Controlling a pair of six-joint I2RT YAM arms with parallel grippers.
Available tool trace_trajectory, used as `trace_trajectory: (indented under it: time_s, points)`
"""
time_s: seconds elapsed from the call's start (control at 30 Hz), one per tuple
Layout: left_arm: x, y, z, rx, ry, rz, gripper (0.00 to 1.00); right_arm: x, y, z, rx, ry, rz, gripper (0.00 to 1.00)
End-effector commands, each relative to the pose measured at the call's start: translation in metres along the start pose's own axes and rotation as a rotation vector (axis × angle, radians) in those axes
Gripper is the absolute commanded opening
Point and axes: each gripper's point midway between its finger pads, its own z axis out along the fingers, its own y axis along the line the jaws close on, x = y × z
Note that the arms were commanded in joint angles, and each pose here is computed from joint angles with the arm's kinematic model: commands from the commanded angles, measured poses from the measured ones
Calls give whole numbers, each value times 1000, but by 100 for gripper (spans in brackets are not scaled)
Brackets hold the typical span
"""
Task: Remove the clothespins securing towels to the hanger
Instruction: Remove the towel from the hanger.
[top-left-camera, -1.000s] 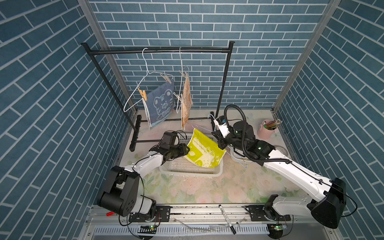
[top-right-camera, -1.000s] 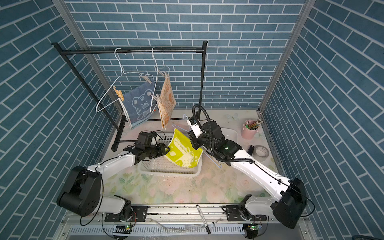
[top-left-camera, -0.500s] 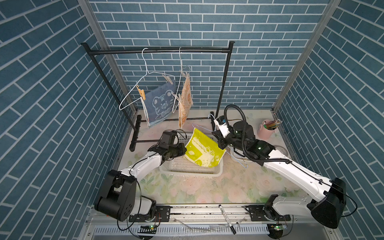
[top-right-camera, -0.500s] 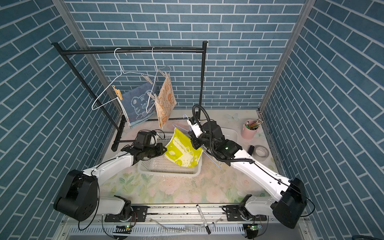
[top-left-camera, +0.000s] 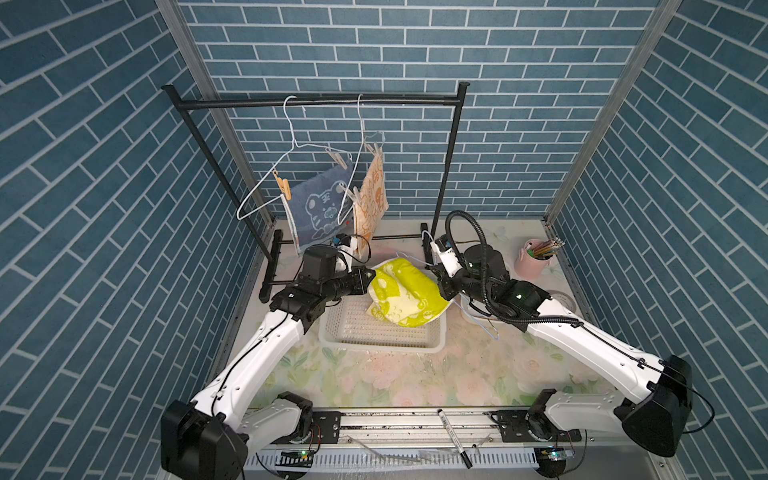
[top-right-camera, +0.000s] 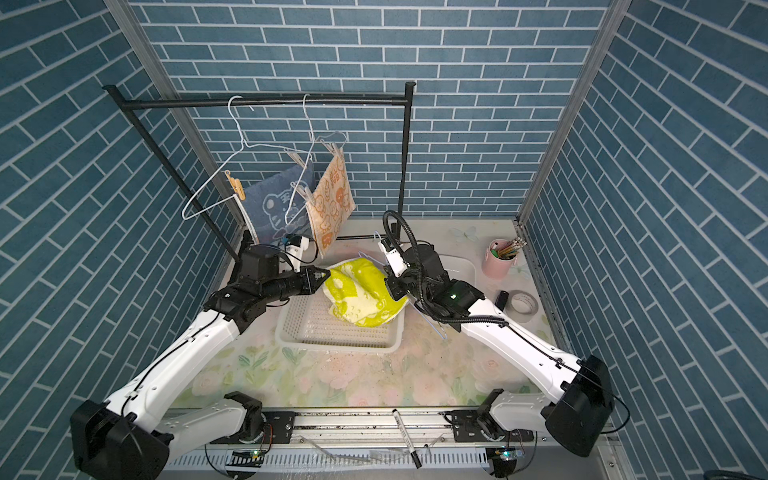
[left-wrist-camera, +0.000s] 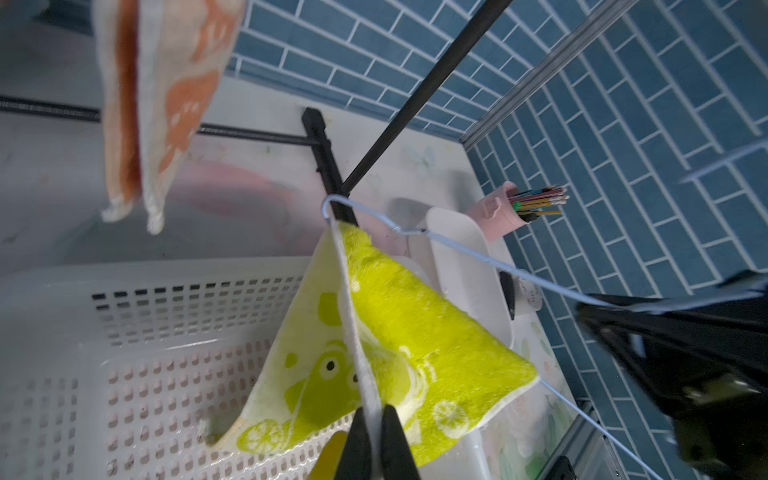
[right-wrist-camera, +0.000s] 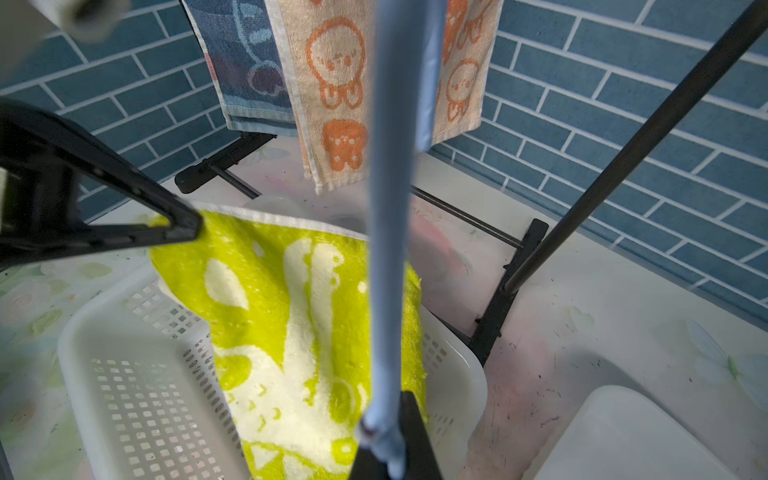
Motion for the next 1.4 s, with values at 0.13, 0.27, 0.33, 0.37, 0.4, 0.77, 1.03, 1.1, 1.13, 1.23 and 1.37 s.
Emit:
trace_trajectory:
  time_s: [0.13, 0.27, 0.33, 0.37, 0.4, 0.77, 1.03, 1.1, 1.13, 1.23, 1.37]
  points:
    - [-73, -90, -87, 211, -336, 273, 2, -8, -17, -12, 88, -5, 3, 0]
    - [-102, -115, -132, 207, -488, 376, 0, -7, -21, -16, 114, 2, -3, 0]
    - [-115, -128, -151, 202, -544, 423, 0, -7, -24, -18, 130, 4, -3, 0]
    - [-121, -132, -158, 197, -567, 440, 0, -7, -25, -19, 137, 5, -7, 0]
    - [-128, -138, -168, 193, -601, 464, 0, -7, -26, -20, 144, 9, -10, 0]
    - [-184, -175, -246, 116, -916, 617, 0, -5, -45, -38, 232, 19, -18, 0]
    - [-204, -203, -239, 233, -903, 631, 0, -3, -56, -47, 273, 16, -14, 0]
    - [-206, -205, -232, 257, -881, 623, 0, -2, -57, -49, 277, 15, -13, 0]
    - [-206, -206, -229, 266, -871, 619, 0, -1, -58, -51, 281, 14, -12, 0]
    - [-205, -205, -225, 277, -859, 615, 0, 1, -60, -53, 288, 15, -13, 0]
    - [-202, -204, -226, 284, -862, 607, 0, 3, -63, -57, 302, 12, -11, 0]
